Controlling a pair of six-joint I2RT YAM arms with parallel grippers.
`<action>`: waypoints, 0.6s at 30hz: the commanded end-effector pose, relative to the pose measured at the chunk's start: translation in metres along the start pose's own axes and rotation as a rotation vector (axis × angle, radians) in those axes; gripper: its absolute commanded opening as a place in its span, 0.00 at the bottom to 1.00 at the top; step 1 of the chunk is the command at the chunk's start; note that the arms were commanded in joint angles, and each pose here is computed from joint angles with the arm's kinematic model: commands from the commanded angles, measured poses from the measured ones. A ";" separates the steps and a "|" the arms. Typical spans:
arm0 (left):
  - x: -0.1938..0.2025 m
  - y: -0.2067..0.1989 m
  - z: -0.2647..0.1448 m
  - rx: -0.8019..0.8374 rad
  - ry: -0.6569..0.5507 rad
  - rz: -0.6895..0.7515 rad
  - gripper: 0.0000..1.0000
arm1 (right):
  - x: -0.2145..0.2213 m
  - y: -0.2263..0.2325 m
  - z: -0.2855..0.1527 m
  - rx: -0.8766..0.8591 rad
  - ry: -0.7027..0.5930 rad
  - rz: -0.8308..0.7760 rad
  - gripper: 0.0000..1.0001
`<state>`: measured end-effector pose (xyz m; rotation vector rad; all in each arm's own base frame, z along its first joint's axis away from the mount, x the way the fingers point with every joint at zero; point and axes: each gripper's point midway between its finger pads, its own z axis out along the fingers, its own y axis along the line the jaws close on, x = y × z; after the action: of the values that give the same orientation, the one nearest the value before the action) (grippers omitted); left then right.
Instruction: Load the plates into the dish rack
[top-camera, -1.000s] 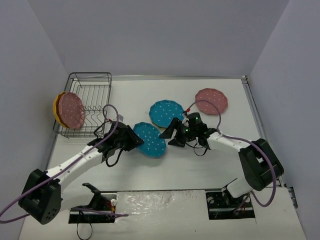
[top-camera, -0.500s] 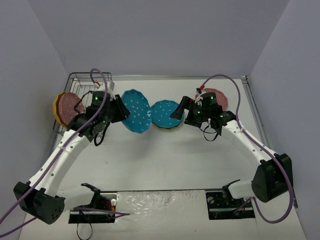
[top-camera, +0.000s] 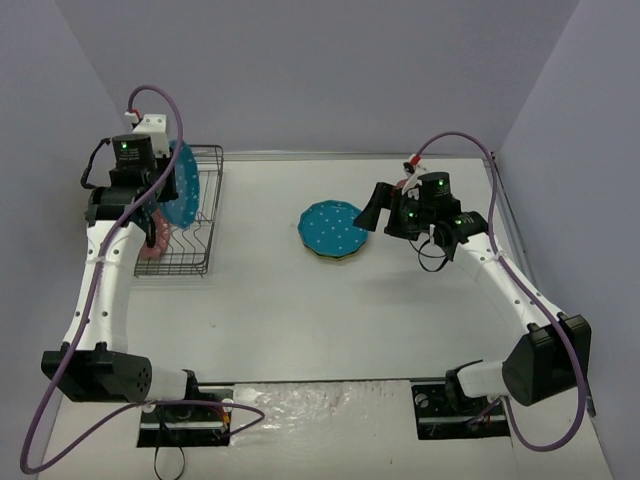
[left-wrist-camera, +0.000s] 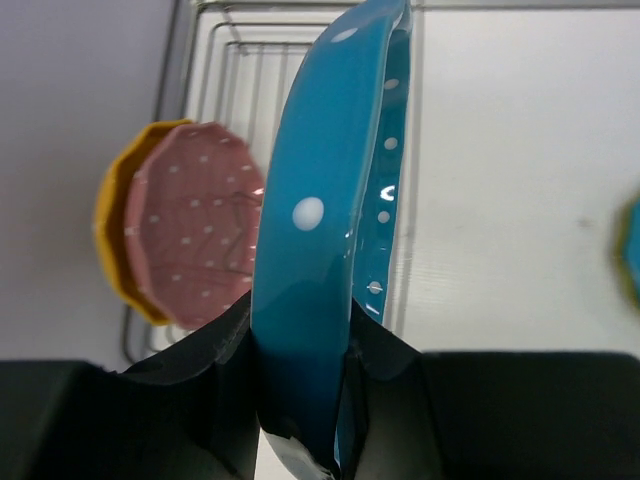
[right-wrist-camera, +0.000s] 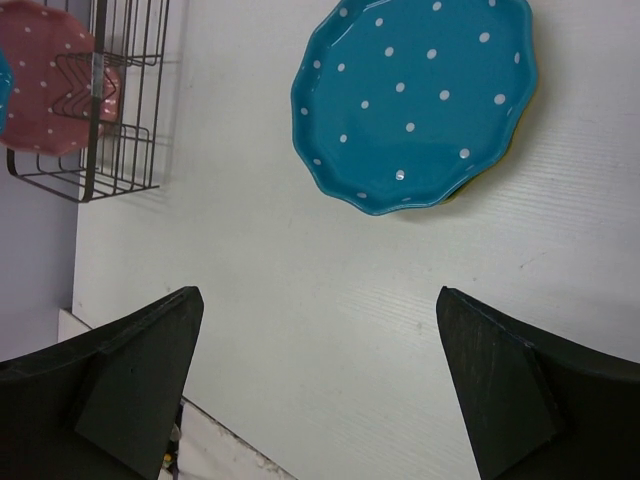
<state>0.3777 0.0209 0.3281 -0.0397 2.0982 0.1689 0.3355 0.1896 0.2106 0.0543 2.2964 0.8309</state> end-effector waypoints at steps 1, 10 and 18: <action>-0.056 0.068 -0.025 -0.200 -0.167 0.138 0.00 | -0.007 0.003 0.003 -0.039 0.004 -0.055 1.00; -0.040 0.101 -0.001 -0.285 -0.100 0.213 0.00 | 0.003 -0.010 0.008 -0.037 0.045 -0.055 1.00; -0.033 0.106 0.035 -0.265 -0.082 0.195 0.00 | 0.011 -0.019 0.004 -0.023 0.050 -0.055 1.00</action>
<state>0.3852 0.1130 0.2942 0.0500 2.2187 0.5069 0.3345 0.1810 0.1809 -0.0029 2.3690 0.8233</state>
